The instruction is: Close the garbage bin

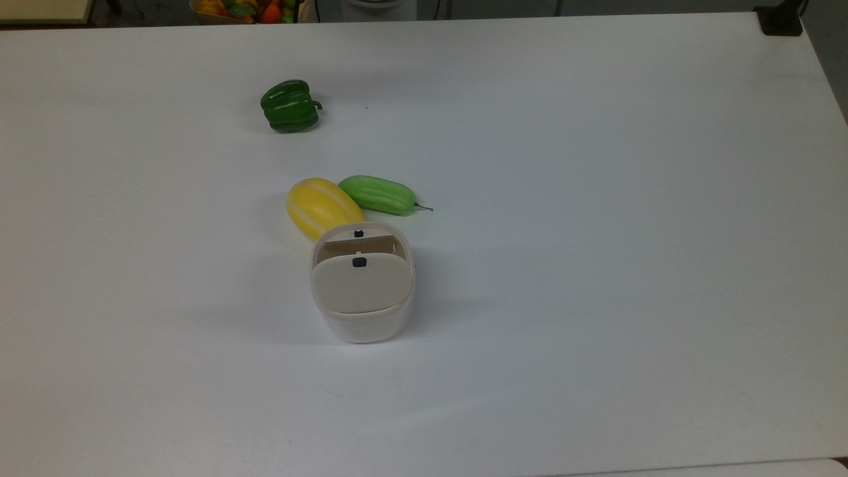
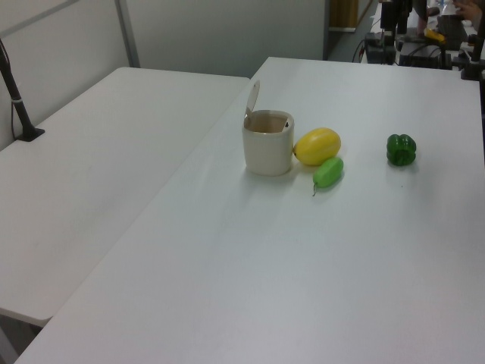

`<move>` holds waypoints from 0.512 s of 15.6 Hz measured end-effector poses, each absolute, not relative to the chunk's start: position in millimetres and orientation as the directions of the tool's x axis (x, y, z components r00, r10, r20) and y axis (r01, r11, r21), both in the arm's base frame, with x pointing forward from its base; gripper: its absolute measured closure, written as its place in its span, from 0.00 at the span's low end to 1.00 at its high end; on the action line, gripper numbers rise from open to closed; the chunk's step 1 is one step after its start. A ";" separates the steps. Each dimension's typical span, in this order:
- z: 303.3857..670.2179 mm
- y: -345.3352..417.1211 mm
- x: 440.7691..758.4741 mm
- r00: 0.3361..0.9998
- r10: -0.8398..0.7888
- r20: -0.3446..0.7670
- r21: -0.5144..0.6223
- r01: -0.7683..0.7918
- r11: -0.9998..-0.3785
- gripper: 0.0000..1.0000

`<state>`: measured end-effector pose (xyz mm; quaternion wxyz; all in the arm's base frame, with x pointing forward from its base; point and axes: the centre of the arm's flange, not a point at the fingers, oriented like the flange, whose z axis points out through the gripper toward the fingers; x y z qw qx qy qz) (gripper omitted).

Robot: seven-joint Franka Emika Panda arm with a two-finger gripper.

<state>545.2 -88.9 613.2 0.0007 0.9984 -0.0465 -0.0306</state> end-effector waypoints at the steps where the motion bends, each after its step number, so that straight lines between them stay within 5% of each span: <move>1: 612.5 -86.2 545.9 0.994 -0.088 -0.062 0.004 -0.088 -0.996 0.00; 8: 600.8 -77.1 556.5 0.994 -0.089 -0.069 -0.110 -0.097 -0.989 0.00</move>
